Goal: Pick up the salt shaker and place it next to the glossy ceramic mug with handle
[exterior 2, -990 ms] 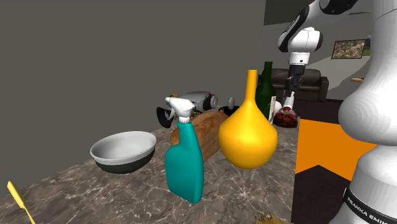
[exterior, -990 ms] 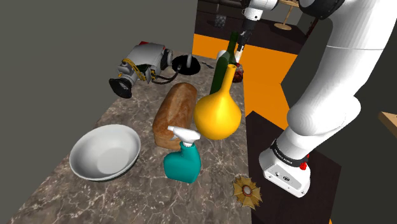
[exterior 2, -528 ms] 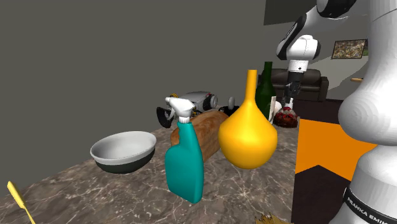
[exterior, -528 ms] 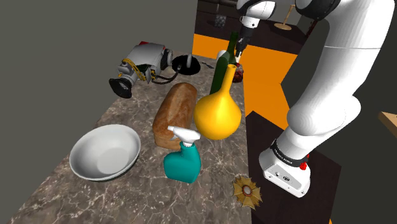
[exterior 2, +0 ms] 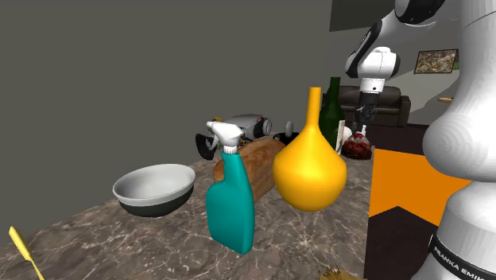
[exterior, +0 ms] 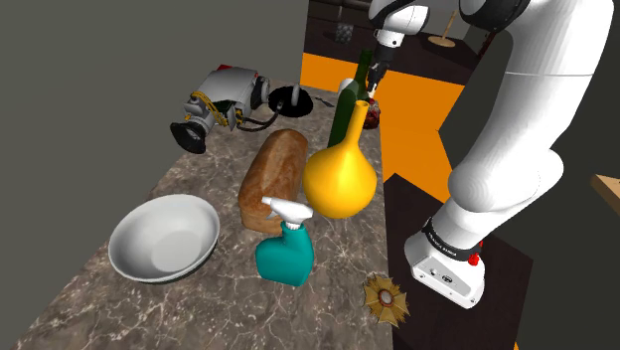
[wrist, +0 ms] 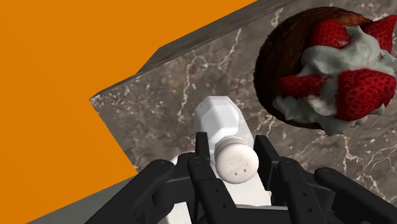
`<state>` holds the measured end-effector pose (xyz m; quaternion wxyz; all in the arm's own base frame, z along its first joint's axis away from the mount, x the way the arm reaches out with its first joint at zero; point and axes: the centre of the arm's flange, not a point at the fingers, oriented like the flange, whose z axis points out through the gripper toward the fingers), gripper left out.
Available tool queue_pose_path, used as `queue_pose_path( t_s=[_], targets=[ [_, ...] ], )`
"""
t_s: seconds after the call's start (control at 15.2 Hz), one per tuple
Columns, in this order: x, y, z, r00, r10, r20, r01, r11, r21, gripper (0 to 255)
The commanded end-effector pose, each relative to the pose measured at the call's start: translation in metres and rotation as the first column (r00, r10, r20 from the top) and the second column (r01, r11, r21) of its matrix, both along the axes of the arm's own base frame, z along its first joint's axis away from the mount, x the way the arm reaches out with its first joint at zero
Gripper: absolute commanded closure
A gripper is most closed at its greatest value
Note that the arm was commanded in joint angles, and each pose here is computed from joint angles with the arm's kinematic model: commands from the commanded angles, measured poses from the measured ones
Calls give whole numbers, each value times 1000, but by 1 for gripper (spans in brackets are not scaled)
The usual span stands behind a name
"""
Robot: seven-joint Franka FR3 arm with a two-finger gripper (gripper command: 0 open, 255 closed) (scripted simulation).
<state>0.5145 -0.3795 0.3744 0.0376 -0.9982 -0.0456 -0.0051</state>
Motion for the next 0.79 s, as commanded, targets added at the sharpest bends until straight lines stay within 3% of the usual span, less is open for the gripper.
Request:
queue_pose_path(
  t_s=[0.0,0.07,0.4,0.66,0.73],
  targets=[
    [0,0,0,1000,0,0,0,1000,0,255],
    [0,0,0,1000,0,0,0,1000,0,0],
    [0,0,0,1000,0,0,0,1000,0,0],
    [0,-4,50,1000,0,0,0,1000,0,0],
    [0,-4,50,1000,0,0,0,1000,0,0]
  ],
)
